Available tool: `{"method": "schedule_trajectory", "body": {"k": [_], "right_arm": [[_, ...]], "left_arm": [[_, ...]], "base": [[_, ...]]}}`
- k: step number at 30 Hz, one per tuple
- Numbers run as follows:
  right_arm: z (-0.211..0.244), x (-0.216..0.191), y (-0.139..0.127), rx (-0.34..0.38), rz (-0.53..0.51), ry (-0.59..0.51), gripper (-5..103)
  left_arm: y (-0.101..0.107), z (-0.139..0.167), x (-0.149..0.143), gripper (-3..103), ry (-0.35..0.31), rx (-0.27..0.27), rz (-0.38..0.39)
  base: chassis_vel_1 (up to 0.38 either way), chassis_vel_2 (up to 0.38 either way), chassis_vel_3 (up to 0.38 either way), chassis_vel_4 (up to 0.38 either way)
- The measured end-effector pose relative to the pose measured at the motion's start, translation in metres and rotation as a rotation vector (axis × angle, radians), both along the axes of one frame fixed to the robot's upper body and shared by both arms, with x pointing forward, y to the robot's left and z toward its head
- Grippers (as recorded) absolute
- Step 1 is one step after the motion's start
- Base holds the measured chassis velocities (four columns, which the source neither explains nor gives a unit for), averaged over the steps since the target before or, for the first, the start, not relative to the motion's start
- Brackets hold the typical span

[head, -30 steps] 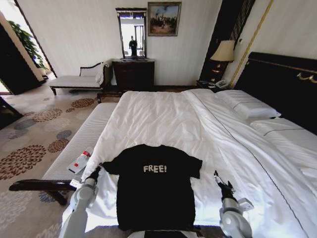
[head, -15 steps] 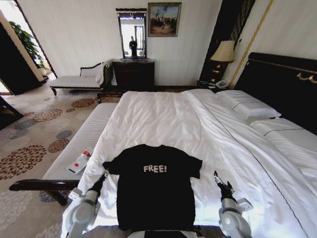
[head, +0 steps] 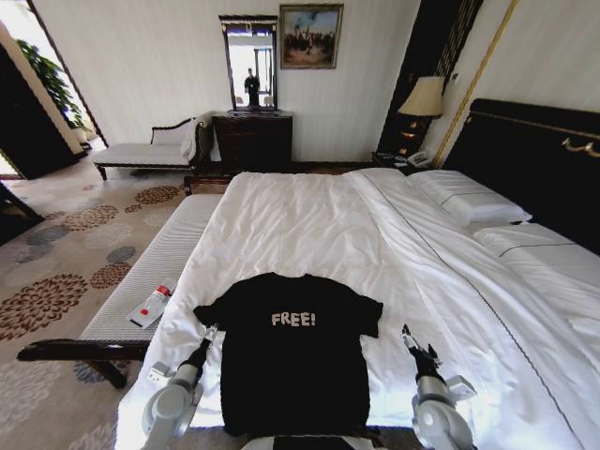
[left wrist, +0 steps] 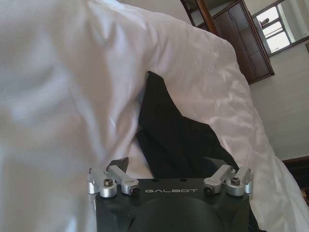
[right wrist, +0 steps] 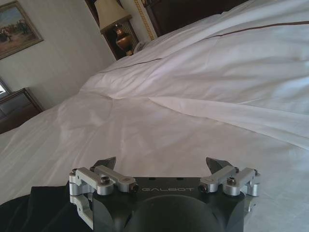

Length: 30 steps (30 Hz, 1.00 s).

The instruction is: Fold the clothes on the bed.

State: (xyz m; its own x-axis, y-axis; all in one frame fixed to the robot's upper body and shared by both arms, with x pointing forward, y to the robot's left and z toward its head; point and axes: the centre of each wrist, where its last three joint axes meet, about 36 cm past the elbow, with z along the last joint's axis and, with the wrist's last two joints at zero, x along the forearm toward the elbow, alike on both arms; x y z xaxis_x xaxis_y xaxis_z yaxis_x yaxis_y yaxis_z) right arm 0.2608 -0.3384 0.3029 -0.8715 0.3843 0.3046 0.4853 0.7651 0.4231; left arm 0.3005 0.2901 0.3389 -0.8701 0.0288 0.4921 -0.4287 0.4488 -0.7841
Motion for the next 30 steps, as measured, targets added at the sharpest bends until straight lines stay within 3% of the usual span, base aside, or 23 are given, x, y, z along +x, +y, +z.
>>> {"method": "schedule_trajectory", "body": {"k": [2,3,6,9,12,15,22,30], "right_arm": [[0.0,0.0,-0.001,-0.002,-0.002,0.0,100],[0.0,0.0,-0.001,-0.002,-0.002,0.0,100],[0.0,-0.001,-0.003,-0.004,-0.004,0.003,100],[-0.001,-0.001,-0.003,-0.005,-0.005,0.005,100],[-0.002,-0.001,-0.002,-0.003,-0.004,0.007,100],[-0.002,-0.001,-0.002,-0.002,-0.004,0.007,100],[-0.002,-0.001,0.0,-0.001,-0.004,0.009,100],[-0.004,-0.004,0.0,-0.004,-0.005,0.019,100]], "left_arm": [[0.0,0.001,0.003,81,-0.003,0.0,0.001],[0.0,0.001,0.003,81,-0.003,0.0,0.001],[-0.001,0.001,0.004,64,0.0,-0.001,0.001],[-0.002,0.0,0.005,58,0.003,-0.003,0.001],[0.0,-0.003,0.006,41,0.01,-0.003,0.005],[0.001,-0.005,0.007,36,0.014,-0.002,0.008],[0.005,-0.012,0.008,3,0.03,-0.003,0.018],[0.009,-0.011,0.009,0,0.026,-0.002,0.024]], "base": [[0.0,0.0,0.0,0.0],[0.0,0.0,0.0,0.0],[0.0,0.0,0.0,0.0],[0.0,0.0,0.0,0.0],[0.0,0.0,0.0,0.0],[0.0,0.0,0.0,0.0],[0.0,0.0,0.0,0.0],[0.0,0.0,0.0,0.0]]}}
